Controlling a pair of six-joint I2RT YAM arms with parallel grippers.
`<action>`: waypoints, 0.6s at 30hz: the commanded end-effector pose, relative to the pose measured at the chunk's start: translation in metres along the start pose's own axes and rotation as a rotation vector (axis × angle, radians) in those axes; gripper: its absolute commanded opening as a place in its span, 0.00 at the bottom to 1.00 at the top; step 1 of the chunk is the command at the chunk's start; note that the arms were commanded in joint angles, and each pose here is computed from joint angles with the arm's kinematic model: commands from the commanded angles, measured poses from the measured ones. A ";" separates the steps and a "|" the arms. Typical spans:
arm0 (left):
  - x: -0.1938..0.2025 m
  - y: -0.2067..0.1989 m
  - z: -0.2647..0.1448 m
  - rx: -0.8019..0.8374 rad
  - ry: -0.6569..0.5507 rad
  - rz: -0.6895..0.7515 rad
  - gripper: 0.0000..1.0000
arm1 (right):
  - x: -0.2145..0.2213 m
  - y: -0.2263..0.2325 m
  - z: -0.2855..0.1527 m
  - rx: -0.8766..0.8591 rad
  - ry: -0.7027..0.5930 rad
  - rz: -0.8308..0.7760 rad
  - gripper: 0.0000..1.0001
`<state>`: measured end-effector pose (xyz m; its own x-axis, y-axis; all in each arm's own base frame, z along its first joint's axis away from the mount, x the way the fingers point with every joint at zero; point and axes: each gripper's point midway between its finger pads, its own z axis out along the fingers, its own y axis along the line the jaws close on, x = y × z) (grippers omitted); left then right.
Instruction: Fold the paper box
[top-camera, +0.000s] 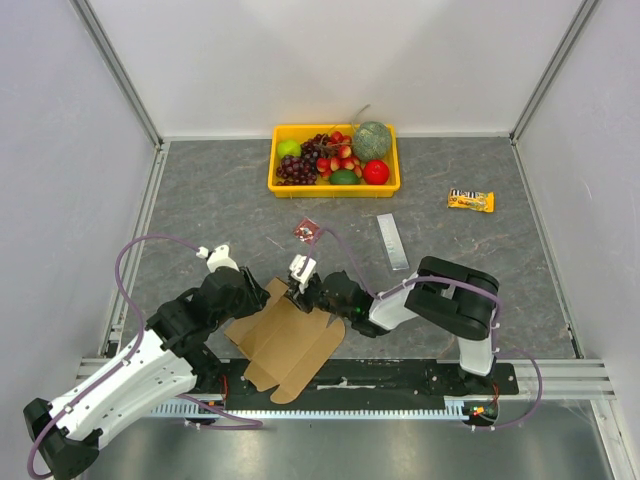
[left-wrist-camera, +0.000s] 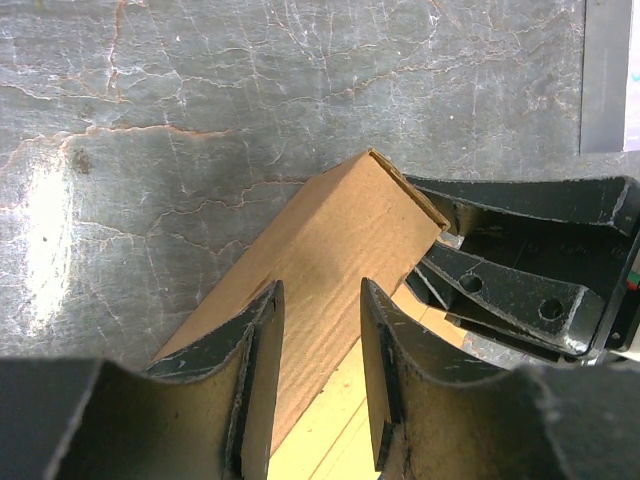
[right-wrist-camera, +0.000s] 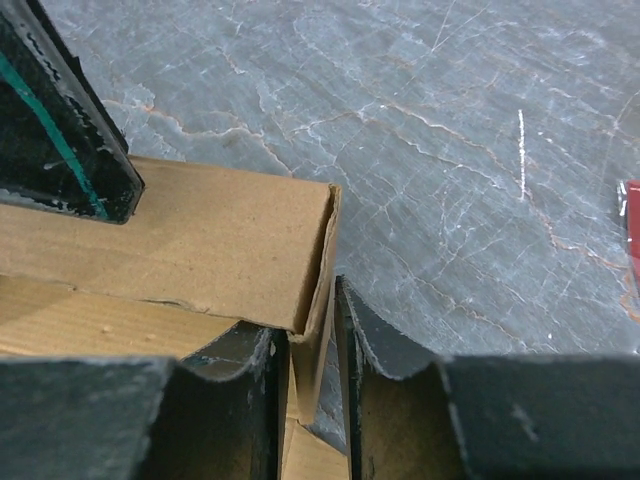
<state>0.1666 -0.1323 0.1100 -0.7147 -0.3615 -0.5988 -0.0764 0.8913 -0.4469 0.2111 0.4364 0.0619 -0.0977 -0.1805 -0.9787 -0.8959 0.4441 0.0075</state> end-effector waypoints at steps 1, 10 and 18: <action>0.004 -0.003 0.000 0.024 0.014 0.025 0.43 | -0.016 -0.012 -0.001 0.130 -0.080 -0.037 0.29; 0.003 -0.005 0.000 0.033 0.015 0.029 0.43 | -0.014 -0.022 -0.006 0.287 -0.090 -0.096 0.24; 0.004 -0.005 0.000 0.040 0.017 0.030 0.43 | -0.009 -0.024 -0.009 0.361 -0.094 -0.132 0.18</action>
<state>0.1647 -0.1359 0.1107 -0.7239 -0.3589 -0.5893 -0.0644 0.8855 -0.4602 0.2190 0.4285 0.0637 0.0163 -0.1971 -0.9802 -0.7600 0.6346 -0.1403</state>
